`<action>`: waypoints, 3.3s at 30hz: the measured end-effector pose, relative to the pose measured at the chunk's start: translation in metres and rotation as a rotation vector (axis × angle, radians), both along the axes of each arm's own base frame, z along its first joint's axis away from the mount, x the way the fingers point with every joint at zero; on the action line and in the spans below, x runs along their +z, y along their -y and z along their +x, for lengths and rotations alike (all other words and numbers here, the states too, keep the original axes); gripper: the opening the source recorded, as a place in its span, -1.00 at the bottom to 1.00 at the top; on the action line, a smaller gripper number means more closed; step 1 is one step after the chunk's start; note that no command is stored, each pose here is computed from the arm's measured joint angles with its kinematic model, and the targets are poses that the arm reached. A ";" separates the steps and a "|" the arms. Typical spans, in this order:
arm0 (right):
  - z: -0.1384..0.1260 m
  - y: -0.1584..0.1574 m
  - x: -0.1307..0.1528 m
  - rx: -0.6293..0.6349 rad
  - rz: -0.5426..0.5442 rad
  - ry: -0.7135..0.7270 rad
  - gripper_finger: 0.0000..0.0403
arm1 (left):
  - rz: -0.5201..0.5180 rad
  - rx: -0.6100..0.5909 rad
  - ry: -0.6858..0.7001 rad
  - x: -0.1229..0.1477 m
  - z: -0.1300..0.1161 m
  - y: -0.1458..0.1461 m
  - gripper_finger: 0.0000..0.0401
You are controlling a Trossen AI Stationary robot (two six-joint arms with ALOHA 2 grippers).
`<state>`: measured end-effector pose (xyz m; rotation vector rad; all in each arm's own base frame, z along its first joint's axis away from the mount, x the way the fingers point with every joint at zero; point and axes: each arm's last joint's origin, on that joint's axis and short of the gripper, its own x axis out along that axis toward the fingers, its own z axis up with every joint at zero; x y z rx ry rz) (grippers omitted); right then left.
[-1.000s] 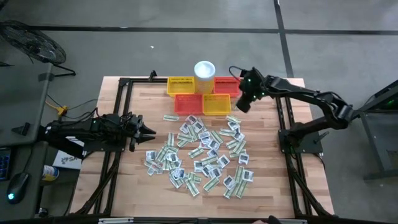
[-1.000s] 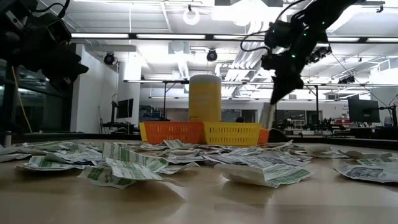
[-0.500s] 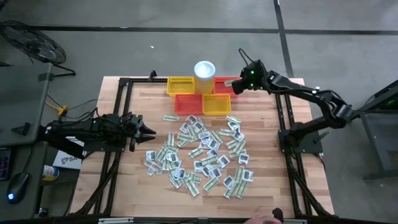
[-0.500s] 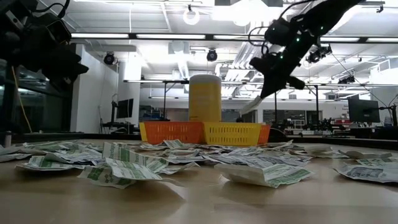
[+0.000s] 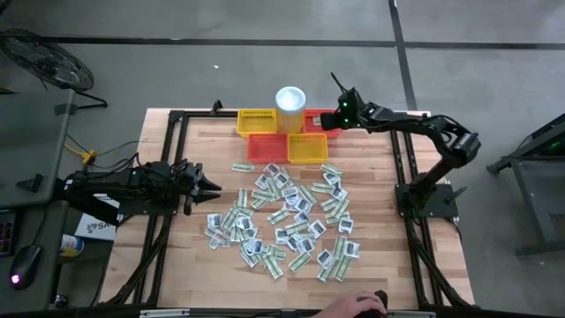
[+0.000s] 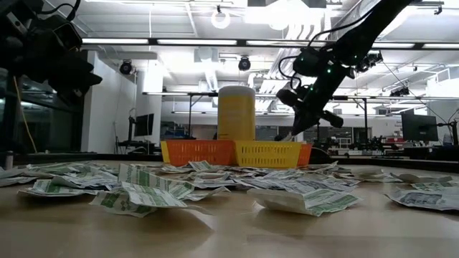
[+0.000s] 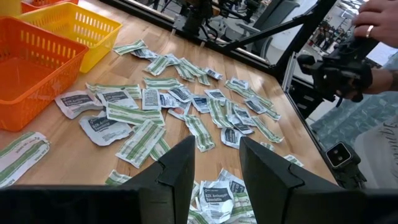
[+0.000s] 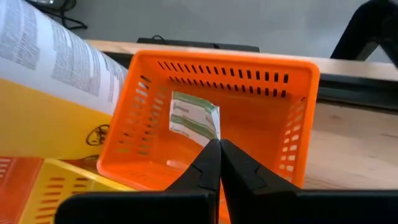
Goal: Pick & Place First Aid Supplies
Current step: Put the green bandage pack into the top orange basket
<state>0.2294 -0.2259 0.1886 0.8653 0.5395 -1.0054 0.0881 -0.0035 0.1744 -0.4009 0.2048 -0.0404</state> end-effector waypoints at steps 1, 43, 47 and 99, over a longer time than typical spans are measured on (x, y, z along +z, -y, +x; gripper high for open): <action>0.000 0.000 -0.001 0.001 0.005 0.001 -0.96 | 0.000 0.000 0.000 0.000 0.000 0.000 -0.37; -0.033 -0.143 -0.044 1.649 -0.702 -0.826 -0.35 | 0.000 0.000 0.000 0.000 0.000 0.000 -0.37; -0.035 -0.151 -0.051 1.682 -0.716 -0.817 -0.36 | 0.000 0.000 0.000 0.000 0.000 0.000 -0.37; -0.037 -0.141 0.013 1.212 -0.652 -0.847 -1.00 | 0.000 0.000 0.000 0.000 0.000 0.000 -0.37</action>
